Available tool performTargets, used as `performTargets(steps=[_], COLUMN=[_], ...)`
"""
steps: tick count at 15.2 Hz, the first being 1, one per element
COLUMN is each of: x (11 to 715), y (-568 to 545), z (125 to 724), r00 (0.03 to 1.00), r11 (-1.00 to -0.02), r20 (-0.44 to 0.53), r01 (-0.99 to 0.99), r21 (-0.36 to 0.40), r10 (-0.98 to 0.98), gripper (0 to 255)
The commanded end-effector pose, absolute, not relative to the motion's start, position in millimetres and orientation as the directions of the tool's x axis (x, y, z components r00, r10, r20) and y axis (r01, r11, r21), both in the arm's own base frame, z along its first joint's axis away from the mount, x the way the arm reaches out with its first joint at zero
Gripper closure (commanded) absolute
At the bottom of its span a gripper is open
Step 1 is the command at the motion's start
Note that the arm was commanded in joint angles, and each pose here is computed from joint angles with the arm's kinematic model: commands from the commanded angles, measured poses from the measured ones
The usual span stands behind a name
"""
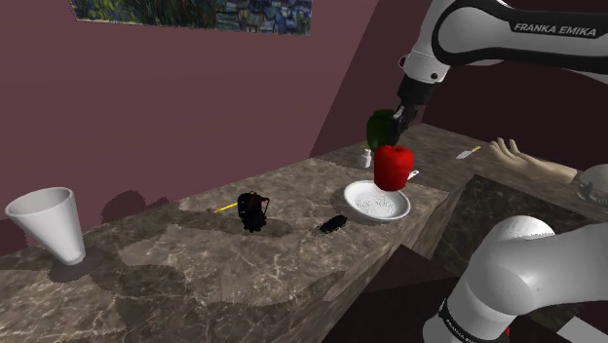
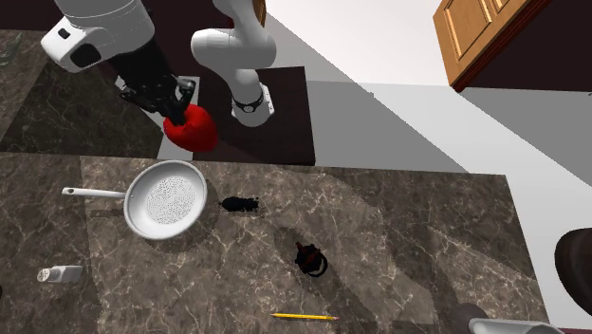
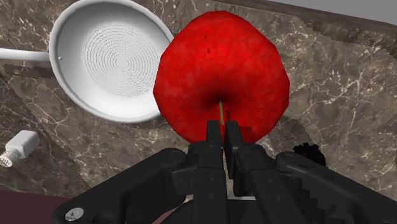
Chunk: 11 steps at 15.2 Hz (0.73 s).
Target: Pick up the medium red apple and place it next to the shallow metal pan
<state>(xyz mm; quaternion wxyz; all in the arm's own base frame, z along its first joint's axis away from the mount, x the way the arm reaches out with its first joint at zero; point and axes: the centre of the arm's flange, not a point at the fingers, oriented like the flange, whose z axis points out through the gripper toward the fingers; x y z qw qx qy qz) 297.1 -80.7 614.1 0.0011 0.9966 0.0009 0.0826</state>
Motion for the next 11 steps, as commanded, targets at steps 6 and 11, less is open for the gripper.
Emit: performTargets(steps=[6, 11], x=[387, 452], y=[-61, -47], z=[612, 612], r00=[0.986, 0.986], r11=[-1.0, -1.0], r20=[0.165, 0.165], r01=[0.001, 0.001], r21=[0.002, 0.002], r10=[0.002, 0.002], gripper=[255, 255])
